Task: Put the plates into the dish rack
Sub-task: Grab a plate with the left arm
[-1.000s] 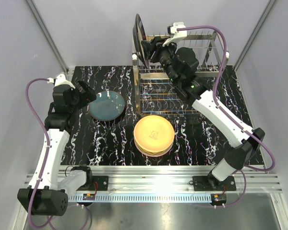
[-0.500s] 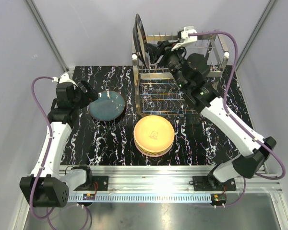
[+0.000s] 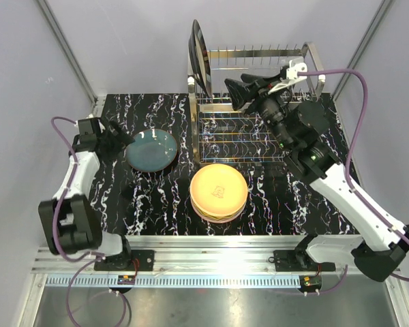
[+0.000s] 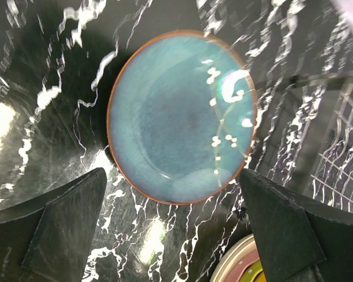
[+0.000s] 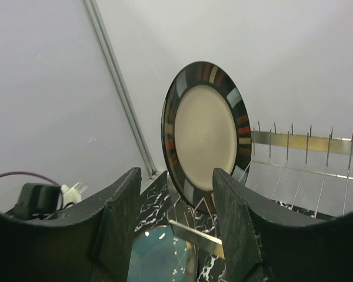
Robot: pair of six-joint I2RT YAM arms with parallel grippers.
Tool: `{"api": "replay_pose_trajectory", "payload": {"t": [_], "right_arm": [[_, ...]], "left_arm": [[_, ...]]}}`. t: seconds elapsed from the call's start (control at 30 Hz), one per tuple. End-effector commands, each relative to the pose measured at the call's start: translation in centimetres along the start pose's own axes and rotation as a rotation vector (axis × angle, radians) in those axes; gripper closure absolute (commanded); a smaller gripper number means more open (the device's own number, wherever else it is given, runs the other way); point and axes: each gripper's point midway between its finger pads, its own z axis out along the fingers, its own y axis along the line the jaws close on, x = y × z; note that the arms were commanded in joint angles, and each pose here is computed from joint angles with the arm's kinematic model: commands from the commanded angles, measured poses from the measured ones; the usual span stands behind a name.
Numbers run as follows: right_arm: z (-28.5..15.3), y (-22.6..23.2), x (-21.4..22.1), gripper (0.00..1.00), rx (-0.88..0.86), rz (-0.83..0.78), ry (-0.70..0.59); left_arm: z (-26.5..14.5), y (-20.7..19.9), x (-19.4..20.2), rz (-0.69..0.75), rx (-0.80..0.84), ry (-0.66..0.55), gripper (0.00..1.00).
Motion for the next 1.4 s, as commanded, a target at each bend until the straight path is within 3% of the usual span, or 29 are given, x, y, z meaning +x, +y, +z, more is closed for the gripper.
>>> {"api": "replay_pose_trajectory", "payload": {"t": [0.0,0.13,0.37,0.53,0.7,0.8,1.07,1.23,1.27,1.37], "right_arm": [[-2.0,0.8,-1.4,0.41,-0.065,-0.001,-0.032],[-3.4,0.1,-1.3,0.40,-0.044,-0.008,-0.039],[-4.7,-0.6,-1.1,0.39,-0.025,-0.039,-0.034],[-5.4,-0.9,-0.7,0.38,-0.017,-0.050,-0.023],[-5.9,-1.3,-0.6,0.37,-0.004,-0.056,-0.029],[-6.1,-1.4,-0.6,0.37,-0.001,-0.056,-0.030],[-6.6,-1.6,-0.4,0.37,0.005,-0.044,-0.028],[-7.3,-1.8,-0.4,0.37,0.012,-0.029,-0.031],[-7.4,-1.8,-0.2,0.37,0.010,-0.027,-0.027],[-7.8,-1.8,0.0,0.38,0.007,-0.018,-0.016]], "left_arm": [[2.6,0.7,1.1,-0.104,0.066,0.113,0.01],[4.4,2.0,2.1,-0.185,0.099,0.175,0.01],[6.5,3.6,3.7,-0.187,0.062,0.236,0.01],[8.8,5.1,6.0,-0.233,0.029,0.342,0.01],[9.4,5.8,6.2,-0.228,0.014,0.341,0.01],[9.6,5.7,6.1,-0.217,0.021,0.330,0.07],[10.0,5.3,7.1,-0.224,0.044,0.359,0.28],[10.1,5.0,7.1,-0.207,0.045,0.354,0.53],[10.1,4.9,7.0,-0.201,0.045,0.352,0.63],[9.8,4.6,6.7,-0.179,0.036,0.337,0.74]]}}
